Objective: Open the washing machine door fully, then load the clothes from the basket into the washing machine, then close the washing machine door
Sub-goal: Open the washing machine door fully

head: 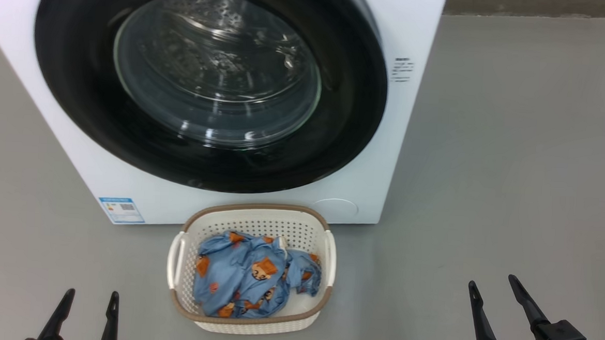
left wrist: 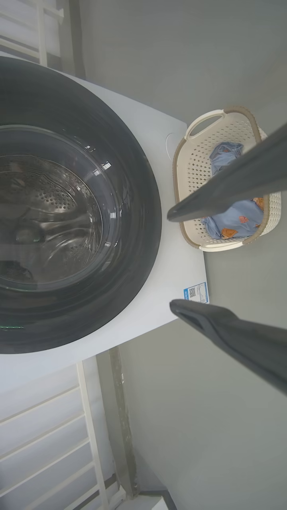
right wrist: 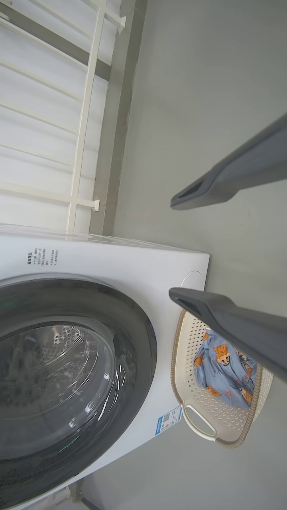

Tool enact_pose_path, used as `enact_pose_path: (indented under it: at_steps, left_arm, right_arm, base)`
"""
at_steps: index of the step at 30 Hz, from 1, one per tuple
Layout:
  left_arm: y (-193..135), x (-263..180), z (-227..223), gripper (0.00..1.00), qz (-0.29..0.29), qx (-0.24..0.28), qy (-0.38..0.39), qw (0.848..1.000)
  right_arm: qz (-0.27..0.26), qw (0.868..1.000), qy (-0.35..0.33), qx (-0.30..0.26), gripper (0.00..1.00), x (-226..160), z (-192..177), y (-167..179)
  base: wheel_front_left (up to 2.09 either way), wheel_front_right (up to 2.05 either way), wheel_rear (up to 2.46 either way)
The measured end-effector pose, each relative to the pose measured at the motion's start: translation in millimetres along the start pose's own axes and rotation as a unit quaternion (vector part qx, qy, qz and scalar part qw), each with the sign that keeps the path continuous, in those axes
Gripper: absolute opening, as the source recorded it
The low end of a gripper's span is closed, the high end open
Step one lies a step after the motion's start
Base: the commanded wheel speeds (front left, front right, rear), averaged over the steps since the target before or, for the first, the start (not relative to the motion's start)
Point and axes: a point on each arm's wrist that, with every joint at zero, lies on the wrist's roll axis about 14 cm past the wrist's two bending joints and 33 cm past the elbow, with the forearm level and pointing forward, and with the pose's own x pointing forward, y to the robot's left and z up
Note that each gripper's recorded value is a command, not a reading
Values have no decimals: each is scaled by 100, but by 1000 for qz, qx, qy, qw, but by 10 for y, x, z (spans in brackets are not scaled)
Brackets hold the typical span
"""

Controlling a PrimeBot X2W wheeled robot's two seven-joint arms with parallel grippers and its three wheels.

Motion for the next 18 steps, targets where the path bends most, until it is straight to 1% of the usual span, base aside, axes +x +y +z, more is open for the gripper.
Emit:
enact_pose_path:
  at_steps: [4, 7, 16, 17, 18]
  left_arm:
    - [4, 3, 11, 100, 1, -1, -2, 1000]
    - [8, 6, 11, 100, 2, -1, -2, 1000]
    - [13, 7, 2, 100, 4, -2, -1, 1000]
    - [15, 7, 1, 100, 4, -2, 0, 1000]
    - [16, 7, 0, 100, 4, -2, 0, 1000]
  right_arm:
    - [0, 1000, 1, 0, 100, 1, -4, 0]
    - [0, 1000, 1, 0, 100, 0, -6, -2]
    - [0, 1000, -2, 1, 100, 9, 11, 7]
    - [0, 1000, -2, 1, 91, 11, 13, 8]
    - [2, 1000, -2, 1, 45, 12, 13, 16]
  base:
    - [63, 63, -125]
    - [35, 35, -70]
    - [4, 4, -8]
    - [0, 0, 0]
    - [0, 0, 0]
